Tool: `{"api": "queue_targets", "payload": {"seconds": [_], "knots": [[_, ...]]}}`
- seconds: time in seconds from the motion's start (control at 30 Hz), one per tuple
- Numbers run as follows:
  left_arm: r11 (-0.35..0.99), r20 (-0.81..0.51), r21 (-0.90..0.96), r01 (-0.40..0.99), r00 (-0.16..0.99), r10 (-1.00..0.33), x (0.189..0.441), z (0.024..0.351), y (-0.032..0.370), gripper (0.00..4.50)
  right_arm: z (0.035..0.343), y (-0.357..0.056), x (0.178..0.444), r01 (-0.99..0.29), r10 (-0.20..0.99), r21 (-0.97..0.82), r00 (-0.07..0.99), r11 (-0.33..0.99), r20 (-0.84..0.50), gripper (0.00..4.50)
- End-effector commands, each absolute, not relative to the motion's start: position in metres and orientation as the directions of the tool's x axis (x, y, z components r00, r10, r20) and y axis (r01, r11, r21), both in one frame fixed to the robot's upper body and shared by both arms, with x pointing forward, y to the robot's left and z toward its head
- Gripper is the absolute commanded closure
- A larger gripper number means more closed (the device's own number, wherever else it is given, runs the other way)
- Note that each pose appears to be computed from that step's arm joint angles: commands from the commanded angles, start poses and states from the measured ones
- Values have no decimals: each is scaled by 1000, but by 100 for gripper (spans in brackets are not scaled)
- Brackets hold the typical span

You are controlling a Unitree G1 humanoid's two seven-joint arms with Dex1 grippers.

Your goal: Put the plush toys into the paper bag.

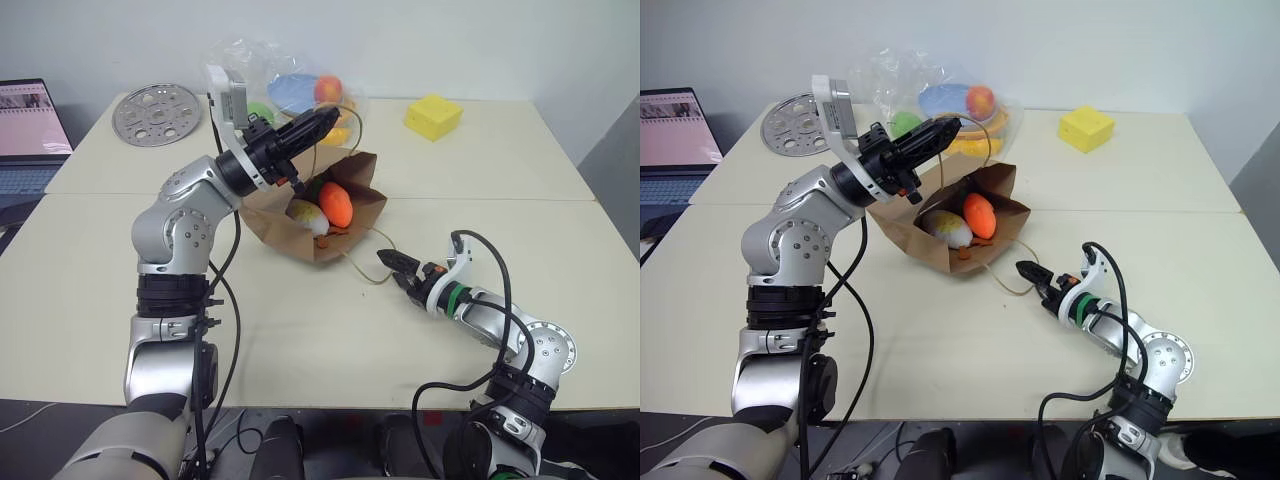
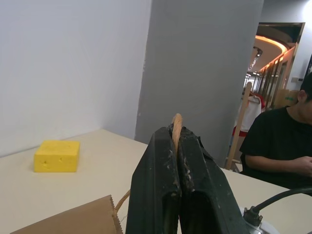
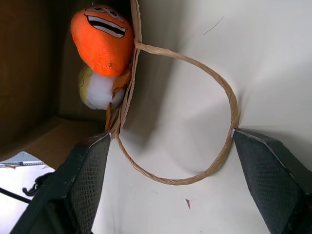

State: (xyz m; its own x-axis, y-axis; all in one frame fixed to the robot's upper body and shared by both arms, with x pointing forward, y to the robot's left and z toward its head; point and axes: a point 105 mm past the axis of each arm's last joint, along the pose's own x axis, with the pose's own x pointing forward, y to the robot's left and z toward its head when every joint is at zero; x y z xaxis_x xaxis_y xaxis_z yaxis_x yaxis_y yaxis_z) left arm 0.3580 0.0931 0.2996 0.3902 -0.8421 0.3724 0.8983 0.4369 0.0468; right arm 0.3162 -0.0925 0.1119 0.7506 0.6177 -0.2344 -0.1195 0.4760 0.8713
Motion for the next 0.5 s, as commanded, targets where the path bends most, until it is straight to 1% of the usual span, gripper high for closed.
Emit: {"api": "queue_targets", "payload": {"seconds": [0.03,0.2,0.33,0.5], "knots": [[437,394,101,894,367,-843,350,312,95,450,106,-83,304,-129,660,883,714,452,-233,35],[439,395,100,893,369,-841,350,312,95,450,103,-90,297,-128,653,863,709,490,-266,35],[438,394,96,894,370,-841,350,310,95,450,107,-91,295,-131,656,868,710,480,-256,35],[438,396,97,894,369,-841,350,311,94,450,105,-85,293,-109,658,873,703,475,-271,35]]}}
